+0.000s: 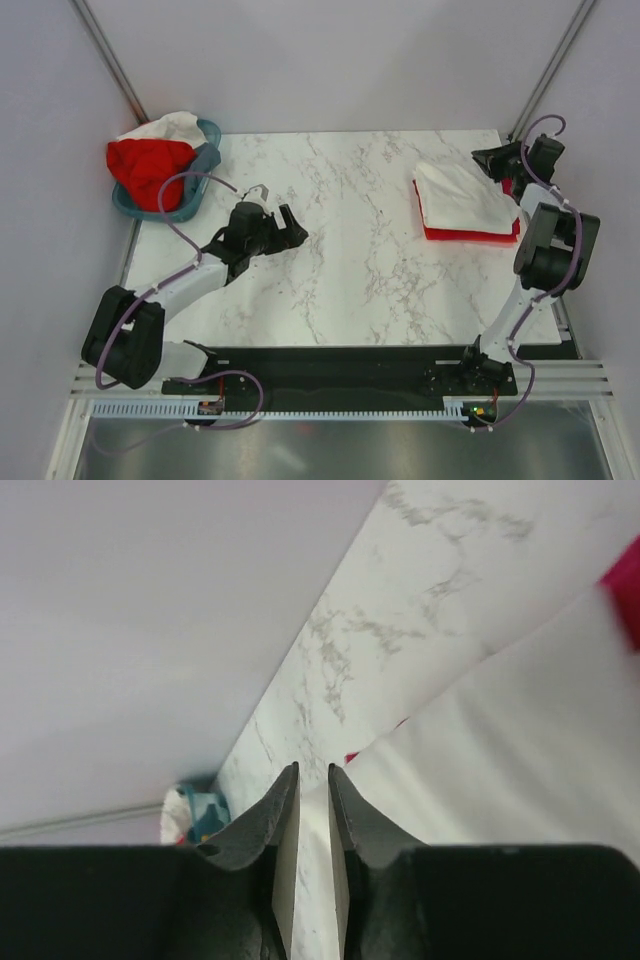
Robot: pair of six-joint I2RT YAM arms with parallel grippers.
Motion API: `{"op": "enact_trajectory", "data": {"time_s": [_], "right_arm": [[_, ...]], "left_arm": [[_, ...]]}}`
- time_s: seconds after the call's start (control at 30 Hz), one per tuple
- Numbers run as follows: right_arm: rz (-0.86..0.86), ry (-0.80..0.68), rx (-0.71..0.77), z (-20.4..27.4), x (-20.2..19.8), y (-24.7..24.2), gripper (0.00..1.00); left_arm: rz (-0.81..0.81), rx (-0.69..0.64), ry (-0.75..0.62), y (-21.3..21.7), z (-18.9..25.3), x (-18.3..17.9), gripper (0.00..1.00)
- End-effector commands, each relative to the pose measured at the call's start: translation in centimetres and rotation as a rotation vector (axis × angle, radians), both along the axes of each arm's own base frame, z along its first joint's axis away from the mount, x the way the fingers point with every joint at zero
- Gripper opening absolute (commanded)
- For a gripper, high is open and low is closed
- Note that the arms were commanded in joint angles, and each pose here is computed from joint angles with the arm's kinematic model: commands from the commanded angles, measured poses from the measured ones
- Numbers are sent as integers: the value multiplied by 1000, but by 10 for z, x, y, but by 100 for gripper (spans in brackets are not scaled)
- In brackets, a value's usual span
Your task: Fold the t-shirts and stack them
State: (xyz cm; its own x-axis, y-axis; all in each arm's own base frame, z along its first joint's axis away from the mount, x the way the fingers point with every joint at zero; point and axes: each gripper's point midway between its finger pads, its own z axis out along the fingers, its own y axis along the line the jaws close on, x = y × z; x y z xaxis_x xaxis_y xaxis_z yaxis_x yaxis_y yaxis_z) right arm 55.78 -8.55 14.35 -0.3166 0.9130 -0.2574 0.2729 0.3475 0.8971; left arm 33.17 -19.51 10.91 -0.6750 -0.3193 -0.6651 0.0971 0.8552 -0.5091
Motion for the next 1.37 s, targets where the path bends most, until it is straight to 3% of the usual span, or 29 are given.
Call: {"op": "enact_trajectory", "data": {"time_s": [0.0, 0.1, 0.27, 0.37, 0.47, 0.5, 0.53, 0.6, 0.7, 0.73, 0.8, 1.03, 1.33], "right_arm": [[94, -129, -302, 68, -30, 54, 25], [161, -136, -373, 70, -53, 102, 26], [313, -204, -327, 57, -96, 172, 25], [450, -198, -447, 45, -125, 219, 27], [517, -181, -611, 30, -160, 255, 48], [503, -217, -637, 41, -170, 258, 65], [467, -183, -685, 25, -181, 250, 76], [470, -249, -740, 37, -201, 257, 94], [352, -215, -800, 27, -220, 235, 96], [345, -181, -809, 4, -232, 226, 96], [286, -256, -784, 13, -240, 219, 98], [376, -125, -805, -37, -275, 210, 97], [374, -230, -734, -33, -289, 214, 97]], "left_arm": [[11, 16, -105, 7, 23, 6, 100], [8, -13, -118, 6, 32, 2, 100], [-13, -49, -123, 3, 36, -12, 99], [-13, -47, -134, 8, 37, -21, 99], [-2, -37, -159, 16, 40, -29, 100], [-3, -22, -159, 20, 36, -33, 100], [2, -14, -164, 23, 35, -35, 100], [4, 0, -183, 30, 34, -45, 100], [-3, 11, -206, 38, 28, -59, 100], [16, 24, -215, 44, 26, -61, 100], [23, 31, -228, 51, 22, -70, 100], [40, 68, -252, 69, 9, -91, 100], [45, 10, -338, 71, 20, -99, 100]]}}
